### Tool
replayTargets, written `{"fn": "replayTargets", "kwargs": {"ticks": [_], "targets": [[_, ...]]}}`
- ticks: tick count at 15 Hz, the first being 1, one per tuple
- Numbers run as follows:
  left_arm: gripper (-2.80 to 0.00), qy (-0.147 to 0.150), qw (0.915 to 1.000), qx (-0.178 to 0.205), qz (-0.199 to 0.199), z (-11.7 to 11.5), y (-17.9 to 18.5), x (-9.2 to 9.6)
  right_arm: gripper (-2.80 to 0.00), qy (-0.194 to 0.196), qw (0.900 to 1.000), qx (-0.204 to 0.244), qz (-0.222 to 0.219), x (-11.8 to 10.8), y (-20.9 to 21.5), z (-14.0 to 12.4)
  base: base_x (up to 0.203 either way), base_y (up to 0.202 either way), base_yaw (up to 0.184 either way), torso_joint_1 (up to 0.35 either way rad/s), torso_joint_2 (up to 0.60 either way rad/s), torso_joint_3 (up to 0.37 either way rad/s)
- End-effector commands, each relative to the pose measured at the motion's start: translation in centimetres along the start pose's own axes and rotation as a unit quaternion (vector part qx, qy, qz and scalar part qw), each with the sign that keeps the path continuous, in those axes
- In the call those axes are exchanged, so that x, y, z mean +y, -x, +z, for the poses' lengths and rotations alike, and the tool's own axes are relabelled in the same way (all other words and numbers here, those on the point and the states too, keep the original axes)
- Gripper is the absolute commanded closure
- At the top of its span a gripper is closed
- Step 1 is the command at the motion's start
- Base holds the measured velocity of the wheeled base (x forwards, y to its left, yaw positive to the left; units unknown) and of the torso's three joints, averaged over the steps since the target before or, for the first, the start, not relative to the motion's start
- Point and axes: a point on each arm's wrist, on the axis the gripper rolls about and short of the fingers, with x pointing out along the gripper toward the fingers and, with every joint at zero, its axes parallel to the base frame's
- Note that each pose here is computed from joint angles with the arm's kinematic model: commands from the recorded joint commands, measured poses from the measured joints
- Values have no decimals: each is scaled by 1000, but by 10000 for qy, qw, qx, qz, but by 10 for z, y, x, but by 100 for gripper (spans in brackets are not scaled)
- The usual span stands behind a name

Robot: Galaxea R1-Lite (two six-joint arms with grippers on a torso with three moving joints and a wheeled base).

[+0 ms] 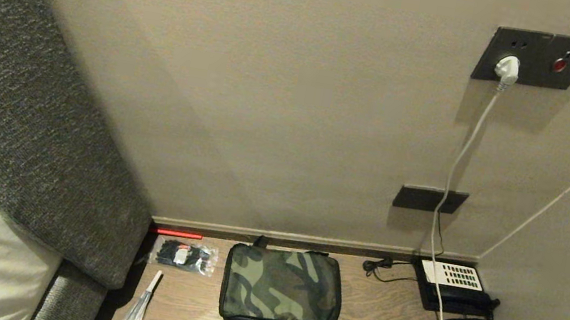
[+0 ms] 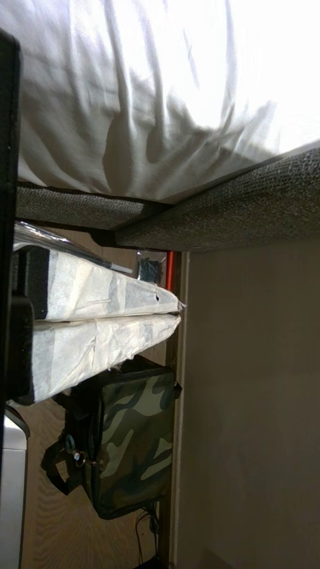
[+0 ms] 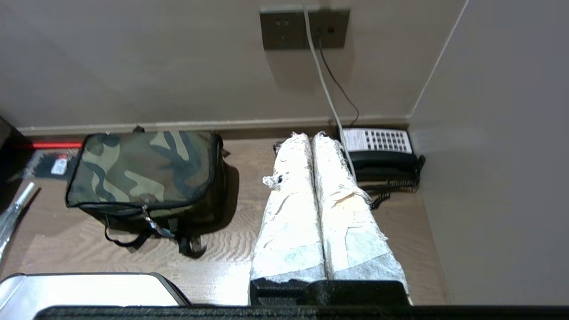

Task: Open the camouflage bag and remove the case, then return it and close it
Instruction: Open the top of the storage box

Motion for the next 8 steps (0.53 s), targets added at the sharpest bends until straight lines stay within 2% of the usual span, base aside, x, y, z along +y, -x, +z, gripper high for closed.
{"fn": "replayTargets", "kwargs": {"ticks": [1,8], "targets": [[0,4,10000,5,8,-1,0,0,0,1,10000,-18,0,0,0,0,0,0,0,6,2,-196],[0,6,10000,7,8,-1,0,0,0,1,10000,-18,1,0,0,0,0,0,0,2,2,-200]]}}
